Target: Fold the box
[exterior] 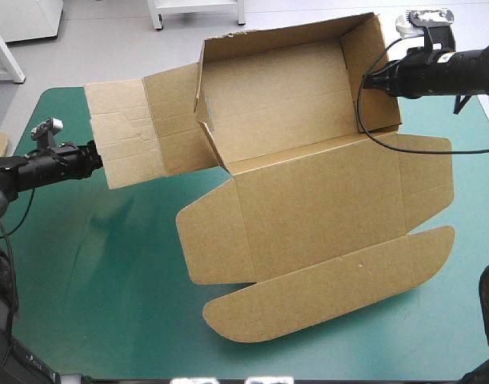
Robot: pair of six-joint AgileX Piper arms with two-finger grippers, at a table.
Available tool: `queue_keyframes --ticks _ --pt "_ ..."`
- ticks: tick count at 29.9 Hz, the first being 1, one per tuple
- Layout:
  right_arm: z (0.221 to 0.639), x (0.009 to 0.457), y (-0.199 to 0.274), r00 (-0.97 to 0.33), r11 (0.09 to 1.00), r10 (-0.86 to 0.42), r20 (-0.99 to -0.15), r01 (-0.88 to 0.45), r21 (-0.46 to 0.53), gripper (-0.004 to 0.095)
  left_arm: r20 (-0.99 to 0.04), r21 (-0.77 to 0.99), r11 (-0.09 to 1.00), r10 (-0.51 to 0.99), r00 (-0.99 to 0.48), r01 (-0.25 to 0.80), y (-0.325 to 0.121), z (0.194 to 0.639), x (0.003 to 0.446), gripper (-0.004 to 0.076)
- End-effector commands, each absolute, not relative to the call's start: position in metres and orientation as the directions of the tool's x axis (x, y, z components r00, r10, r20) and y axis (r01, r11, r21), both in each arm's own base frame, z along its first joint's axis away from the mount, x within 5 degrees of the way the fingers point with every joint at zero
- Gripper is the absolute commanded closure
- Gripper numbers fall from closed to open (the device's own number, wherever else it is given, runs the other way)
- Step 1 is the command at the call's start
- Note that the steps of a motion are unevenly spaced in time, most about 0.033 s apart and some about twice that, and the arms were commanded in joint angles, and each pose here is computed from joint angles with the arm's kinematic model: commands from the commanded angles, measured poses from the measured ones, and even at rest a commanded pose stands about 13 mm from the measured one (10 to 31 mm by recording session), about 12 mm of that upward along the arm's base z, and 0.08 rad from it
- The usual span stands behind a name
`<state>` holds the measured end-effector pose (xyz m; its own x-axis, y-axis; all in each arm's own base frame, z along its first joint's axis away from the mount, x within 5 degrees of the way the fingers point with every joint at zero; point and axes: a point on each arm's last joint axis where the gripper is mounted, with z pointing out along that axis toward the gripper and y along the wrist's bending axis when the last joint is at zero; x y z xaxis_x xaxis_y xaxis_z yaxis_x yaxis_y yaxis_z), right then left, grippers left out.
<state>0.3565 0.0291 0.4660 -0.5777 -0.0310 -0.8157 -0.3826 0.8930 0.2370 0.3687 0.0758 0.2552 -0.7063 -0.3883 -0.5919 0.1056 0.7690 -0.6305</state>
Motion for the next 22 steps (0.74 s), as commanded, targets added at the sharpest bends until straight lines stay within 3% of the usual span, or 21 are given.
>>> queue_keyframes --ticks 1,8,14,22 --pt "0.497 0.342 0.031 -0.475 0.875 0.048 -0.878 -0.404 0.267 0.0925 -0.648 -0.697 0.658 -0.407 -0.644 0.285 0.052 0.288 0.371 0.0322" --pt "0.481 0.356 0.030 -0.525 0.871 0.060 -0.849 -0.388 0.301 0.0925 -0.675 -0.702 0.550 -0.311 -0.670 0.452 -0.007 0.295 0.373 0.0321" --pt "0.465 0.371 0.028 -0.562 0.883 0.054 -0.825 -0.360 0.303 0.0925 -0.675 -0.736 0.393 -0.360 -0.644 0.552 -0.025 0.311 0.370 0.0321" --pt "0.448 0.386 0.024 -0.591 0.898 0.041 -0.806 -0.332 0.289 0.0925 -0.642 -0.764 0.252 -0.377 -0.667 0.594 -0.034 0.321 0.363 0.0321"
